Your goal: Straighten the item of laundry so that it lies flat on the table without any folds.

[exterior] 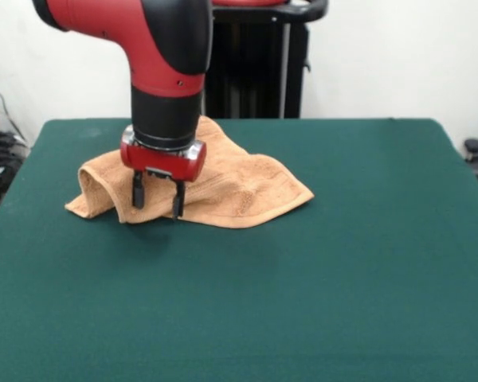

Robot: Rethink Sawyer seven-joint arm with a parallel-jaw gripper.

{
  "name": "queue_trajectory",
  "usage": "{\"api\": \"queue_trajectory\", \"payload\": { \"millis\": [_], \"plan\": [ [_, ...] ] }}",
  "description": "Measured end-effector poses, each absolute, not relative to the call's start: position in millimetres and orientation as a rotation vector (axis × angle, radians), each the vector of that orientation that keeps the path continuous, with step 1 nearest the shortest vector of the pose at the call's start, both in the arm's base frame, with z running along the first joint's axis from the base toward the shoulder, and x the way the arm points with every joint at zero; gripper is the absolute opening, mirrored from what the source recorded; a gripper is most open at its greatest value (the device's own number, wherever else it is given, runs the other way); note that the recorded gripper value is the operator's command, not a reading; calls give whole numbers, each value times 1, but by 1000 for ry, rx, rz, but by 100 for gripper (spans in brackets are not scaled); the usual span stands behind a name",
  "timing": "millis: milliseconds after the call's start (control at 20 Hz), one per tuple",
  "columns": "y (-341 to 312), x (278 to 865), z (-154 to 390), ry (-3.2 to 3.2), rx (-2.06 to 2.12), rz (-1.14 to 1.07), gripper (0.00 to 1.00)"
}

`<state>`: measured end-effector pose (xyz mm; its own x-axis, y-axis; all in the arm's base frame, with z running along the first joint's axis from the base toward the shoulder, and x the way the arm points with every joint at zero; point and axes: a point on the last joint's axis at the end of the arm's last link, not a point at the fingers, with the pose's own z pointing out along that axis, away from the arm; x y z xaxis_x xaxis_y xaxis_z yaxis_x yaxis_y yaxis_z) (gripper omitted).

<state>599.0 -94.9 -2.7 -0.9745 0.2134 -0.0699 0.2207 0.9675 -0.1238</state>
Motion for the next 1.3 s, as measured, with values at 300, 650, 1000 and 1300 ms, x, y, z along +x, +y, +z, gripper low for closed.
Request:
{"api": "queue_trajectory", "payload": {
  "millis": [300,650,1000,1300],
  "plan": [
    [-96,602,9,3045,339,-206,100],
    [-95,599,9,3046,338,-205,100],
    [-95,592,6,3055,348,-201,100],
    [-106,583,6,3054,383,-199,100]
  ]
}}
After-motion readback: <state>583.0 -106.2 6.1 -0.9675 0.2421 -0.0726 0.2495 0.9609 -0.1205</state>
